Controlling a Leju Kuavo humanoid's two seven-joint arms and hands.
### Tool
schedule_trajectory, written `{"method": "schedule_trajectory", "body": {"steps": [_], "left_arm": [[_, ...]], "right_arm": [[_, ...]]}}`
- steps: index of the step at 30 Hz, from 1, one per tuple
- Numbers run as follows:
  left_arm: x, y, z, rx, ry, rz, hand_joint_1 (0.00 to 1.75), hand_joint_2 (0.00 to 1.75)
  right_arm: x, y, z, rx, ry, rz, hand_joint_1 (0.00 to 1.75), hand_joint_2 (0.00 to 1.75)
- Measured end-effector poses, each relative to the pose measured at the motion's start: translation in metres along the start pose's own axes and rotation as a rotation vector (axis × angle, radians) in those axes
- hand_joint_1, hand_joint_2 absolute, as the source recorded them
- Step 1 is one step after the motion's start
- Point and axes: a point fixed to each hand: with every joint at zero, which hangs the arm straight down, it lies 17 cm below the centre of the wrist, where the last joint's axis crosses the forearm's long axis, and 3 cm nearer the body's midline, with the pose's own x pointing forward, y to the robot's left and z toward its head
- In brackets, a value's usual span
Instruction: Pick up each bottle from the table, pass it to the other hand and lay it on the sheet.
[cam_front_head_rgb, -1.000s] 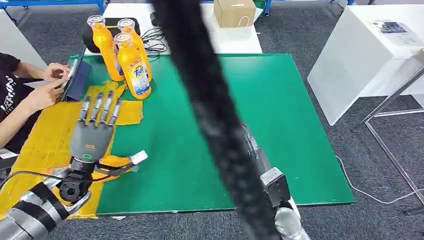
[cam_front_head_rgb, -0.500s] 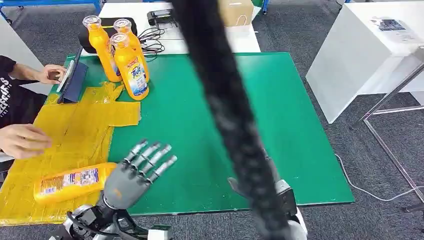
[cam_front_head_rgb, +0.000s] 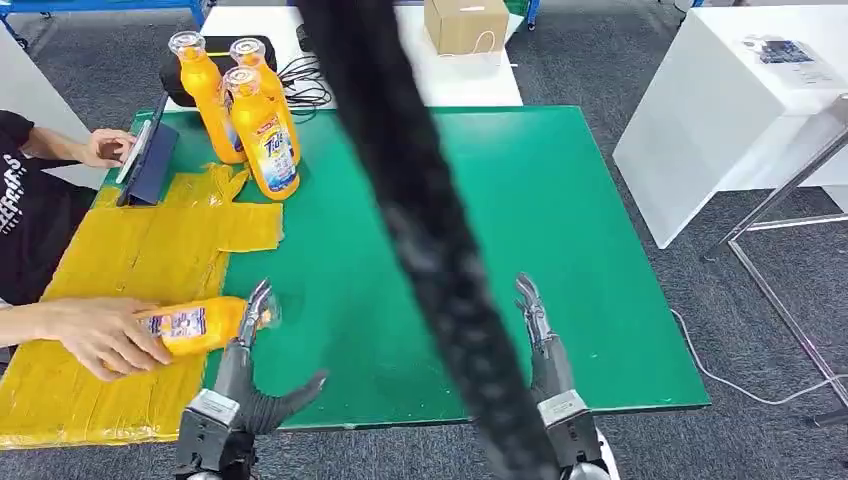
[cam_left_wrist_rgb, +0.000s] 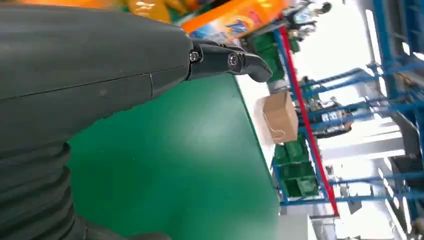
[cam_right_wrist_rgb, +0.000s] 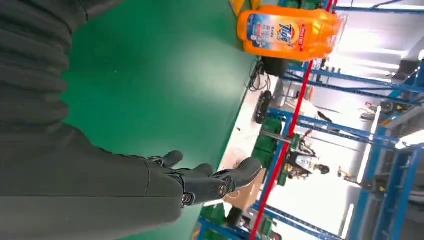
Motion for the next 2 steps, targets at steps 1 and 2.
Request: {"method": "schedule_trajectory", "body": {"steps": [1,2], "left_arm": [[-0.0009,0.0022,-0.0003,0.008,0.005,0.009,0.00,1.75],[-0.0019,0.0043,-0.0008,0.017,0.013,0.019,0.00,1.75]], "right_arm": [[0.0005,0.0002,0.0000,0.000,-0.003,0.001,0.00,1.75],[0.0013,0.0004,-0.0001,0.001,-0.008,0.003,0.00,1.75]]}}
